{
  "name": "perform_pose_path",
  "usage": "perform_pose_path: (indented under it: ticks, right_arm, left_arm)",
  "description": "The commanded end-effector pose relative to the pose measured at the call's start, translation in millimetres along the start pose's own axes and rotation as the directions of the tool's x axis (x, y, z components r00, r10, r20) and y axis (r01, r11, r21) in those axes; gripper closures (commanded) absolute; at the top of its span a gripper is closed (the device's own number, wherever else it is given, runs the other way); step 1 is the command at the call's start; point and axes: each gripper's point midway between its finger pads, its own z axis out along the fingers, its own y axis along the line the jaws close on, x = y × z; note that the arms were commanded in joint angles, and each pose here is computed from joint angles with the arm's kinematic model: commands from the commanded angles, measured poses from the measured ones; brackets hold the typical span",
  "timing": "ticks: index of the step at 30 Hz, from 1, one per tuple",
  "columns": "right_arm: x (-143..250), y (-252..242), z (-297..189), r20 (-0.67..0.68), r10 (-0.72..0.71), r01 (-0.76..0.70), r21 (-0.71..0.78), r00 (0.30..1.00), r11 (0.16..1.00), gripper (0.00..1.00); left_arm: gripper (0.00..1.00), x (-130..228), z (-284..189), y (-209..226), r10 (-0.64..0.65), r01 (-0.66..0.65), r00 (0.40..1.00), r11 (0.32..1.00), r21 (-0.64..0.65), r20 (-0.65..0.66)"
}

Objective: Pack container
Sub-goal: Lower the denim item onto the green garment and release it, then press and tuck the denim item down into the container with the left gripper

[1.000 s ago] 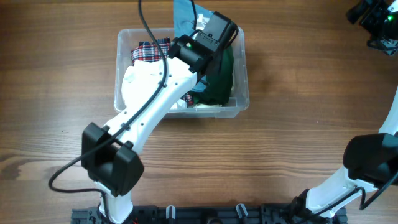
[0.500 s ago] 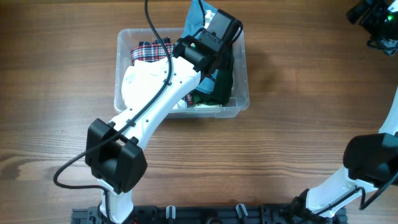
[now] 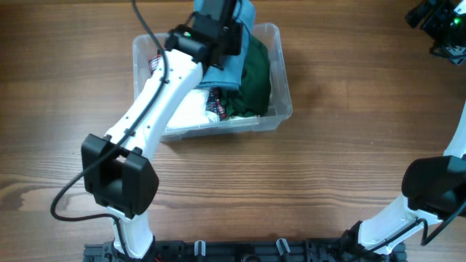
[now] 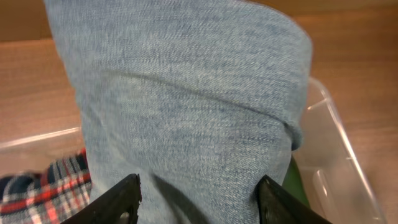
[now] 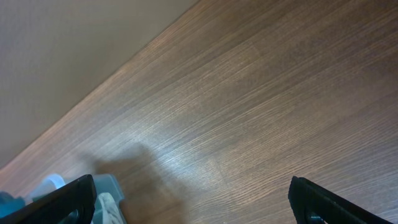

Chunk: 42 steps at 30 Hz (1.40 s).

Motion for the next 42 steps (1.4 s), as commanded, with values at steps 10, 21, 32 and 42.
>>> perform_pose_path:
  ticks: [10, 21, 32, 42]
  right_arm:
    - [0.2, -3.2, 7.2, -0.009, 0.009, -0.009, 0.013, 1.0, 1.0, 0.0]
    - [0.1, -3.2, 7.2, -0.008, 0.01, -0.009, 0.013, 1.0, 1.0, 0.0]
    - [0.2, -3.2, 7.2, -0.009, 0.01, -0.01, 0.013, 1.0, 1.0, 0.0]
    - [0.1, -3.2, 7.2, -0.008, 0.01, -0.009, 0.013, 1.0, 1.0, 0.0]
  left_arm:
    - [0.47, 9.9, -13.8, -79.6, 0.097, -0.095, 0.995, 0.971, 0.221, 0.001]
    - [0.44, -17.6, 0.5, -5.3, 0.154, -0.151, 0.986, 0.987, -0.047, 0.07]
    - [0.49, 18.3, 54.6, 41.1, 0.141, -0.148, 0.986, 0.986, -0.077, -0.084]
    - [0.55, 91.0, 50.6, 12.0, 0.169, -0.146, 0.923, 0.985, 0.093, -0.346]
